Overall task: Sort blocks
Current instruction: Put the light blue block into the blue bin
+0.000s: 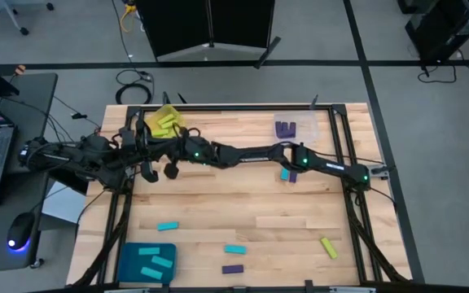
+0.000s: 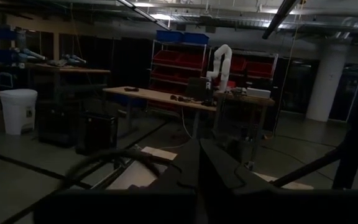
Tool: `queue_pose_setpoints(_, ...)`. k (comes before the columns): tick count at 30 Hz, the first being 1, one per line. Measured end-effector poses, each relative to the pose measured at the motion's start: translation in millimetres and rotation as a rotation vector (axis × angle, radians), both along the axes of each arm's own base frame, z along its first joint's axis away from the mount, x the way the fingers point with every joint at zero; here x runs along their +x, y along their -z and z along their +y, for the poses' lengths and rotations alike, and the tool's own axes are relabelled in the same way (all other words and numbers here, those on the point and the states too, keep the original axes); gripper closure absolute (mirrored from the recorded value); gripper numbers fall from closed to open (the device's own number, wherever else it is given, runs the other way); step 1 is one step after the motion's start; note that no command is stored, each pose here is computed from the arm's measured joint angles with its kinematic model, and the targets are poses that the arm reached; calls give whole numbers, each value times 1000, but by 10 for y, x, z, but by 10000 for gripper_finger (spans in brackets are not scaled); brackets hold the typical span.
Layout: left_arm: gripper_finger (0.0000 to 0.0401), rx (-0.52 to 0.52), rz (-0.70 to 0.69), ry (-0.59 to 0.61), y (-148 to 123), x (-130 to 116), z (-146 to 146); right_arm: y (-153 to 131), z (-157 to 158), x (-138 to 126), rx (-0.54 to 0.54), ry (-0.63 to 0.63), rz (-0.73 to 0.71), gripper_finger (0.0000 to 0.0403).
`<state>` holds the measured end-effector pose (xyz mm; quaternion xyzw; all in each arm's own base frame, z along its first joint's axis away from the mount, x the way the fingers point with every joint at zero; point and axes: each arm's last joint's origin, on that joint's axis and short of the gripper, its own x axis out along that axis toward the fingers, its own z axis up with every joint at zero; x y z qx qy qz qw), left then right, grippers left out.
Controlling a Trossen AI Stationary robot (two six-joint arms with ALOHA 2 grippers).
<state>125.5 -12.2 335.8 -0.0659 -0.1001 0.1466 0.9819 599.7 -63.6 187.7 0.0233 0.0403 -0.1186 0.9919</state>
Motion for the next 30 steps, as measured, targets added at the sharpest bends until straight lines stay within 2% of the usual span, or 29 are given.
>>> queue_pose_setpoints(4, 387, 4, 2, 16, 3, 2, -5, -85, 125, -126, -5, -41, -3, 398)
queue_pose_setpoints(7, 387, 6, 2, 19, 1, 1, -5, -165, 176, -375, -11, -47, -59, 398)
queue_pose_setpoints(11, 387, 10, 23, 19, 22, 19, -9, -132, 216, -955, -10, -19, -92, 398)
queue_pose_setpoints(14, 387, 18, 72, 9, 75, 98, -22, -179, 248, -1461, -10, 56, -97, 398)
queue_pose_setpoints(19, 387, -5, 194, -21, 259, 405, -26, -217, 409, -2254, -25, 237, -52, 398)
queue_pose_setpoints(24, 385, -31, 393, 97, 608, 797, -76, -293, 557, -2992, -24, 367, -116, 396)
queue_pose_setpoints(30, 362, -36, 577, 181, 1058, 1166, -201, -258, 709, -3604, -13, 449, -150, 395)
